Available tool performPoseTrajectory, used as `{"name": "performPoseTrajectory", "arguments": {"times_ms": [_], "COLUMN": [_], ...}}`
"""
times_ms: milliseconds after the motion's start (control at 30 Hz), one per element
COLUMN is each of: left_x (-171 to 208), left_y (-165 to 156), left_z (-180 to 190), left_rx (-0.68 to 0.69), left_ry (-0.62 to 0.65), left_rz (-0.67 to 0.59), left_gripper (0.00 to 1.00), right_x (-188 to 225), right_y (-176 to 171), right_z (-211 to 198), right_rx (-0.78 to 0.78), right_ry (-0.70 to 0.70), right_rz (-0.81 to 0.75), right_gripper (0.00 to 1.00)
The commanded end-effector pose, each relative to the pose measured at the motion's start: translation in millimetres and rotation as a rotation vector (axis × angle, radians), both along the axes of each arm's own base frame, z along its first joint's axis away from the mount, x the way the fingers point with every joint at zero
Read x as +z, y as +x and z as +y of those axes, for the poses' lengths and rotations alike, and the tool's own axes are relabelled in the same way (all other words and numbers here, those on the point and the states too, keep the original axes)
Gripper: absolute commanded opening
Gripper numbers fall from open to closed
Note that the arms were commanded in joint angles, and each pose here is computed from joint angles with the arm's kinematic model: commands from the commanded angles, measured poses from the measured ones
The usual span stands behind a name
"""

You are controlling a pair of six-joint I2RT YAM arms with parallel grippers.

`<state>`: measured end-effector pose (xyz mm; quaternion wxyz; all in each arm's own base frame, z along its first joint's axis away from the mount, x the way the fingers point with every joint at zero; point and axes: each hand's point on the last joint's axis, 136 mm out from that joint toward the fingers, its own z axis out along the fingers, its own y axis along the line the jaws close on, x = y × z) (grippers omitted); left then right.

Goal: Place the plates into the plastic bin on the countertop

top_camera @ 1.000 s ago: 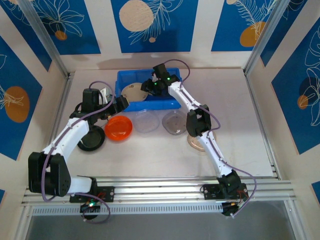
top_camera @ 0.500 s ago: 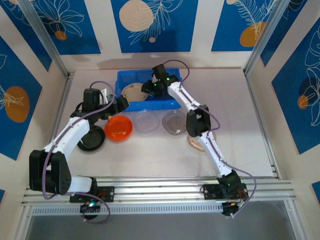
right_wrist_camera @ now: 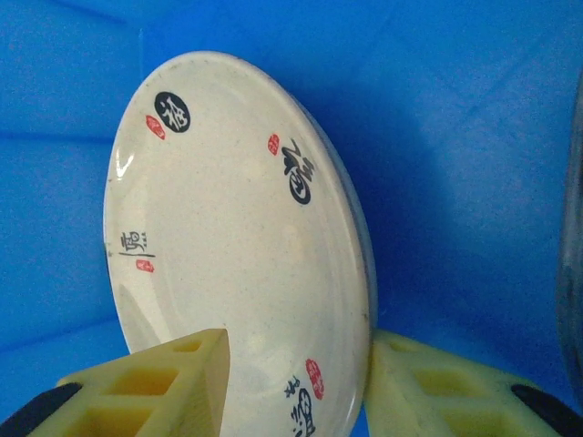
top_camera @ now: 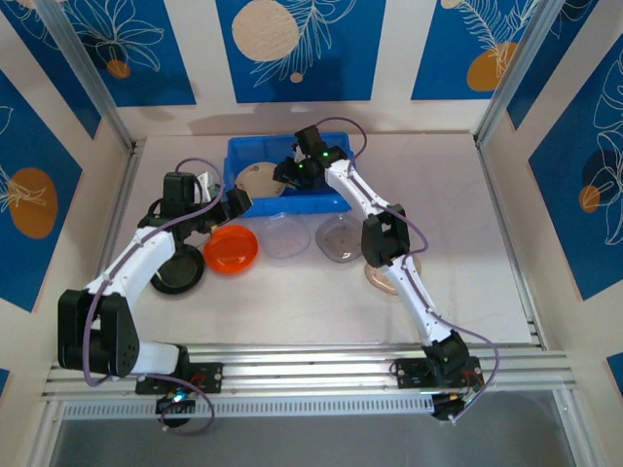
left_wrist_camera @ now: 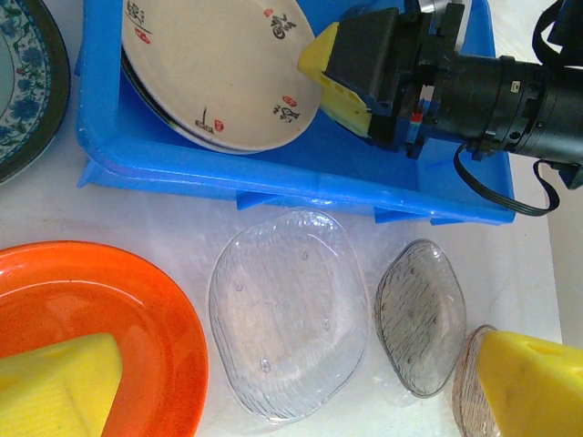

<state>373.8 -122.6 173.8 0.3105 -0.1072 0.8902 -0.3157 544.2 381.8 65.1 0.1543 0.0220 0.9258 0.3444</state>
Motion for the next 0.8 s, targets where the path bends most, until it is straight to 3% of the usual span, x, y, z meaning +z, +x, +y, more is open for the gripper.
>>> {"name": "performPoseTrajectory", "arguments": {"times_ms": [0, 367, 633, 767], "left_x": [15.2, 33.0, 47.1, 46.4], "left_y": [7.5, 22.7, 23.8, 18.0], "left_z": [10.2, 17.6, 19.0, 30.6], "left_rx": [0.024, 0.062, 0.077, 0.11], "left_ry": [0.028, 0.068, 0.06, 0.123], "left_rz": [-0.055, -0.108, -0.135, -0.115], "left_gripper": [1.0, 1.0, 1.0, 1.0], "right_x": [57.9, 124.0, 112.9, 114.5], "right_y": [-13.0, -11.9, -12.8, -18.6], "right_z": [10.2, -11.1, -22.1, -24.1], "right_rx": [0.065, 0.071, 0.07, 0.079], "right_ry": [0.044, 0.062, 0.061, 0.053], "right_rz": [-0.065, -0.19, -0.131, -0.135], "right_gripper": [0.43, 0.49, 0.48, 0.46]}}
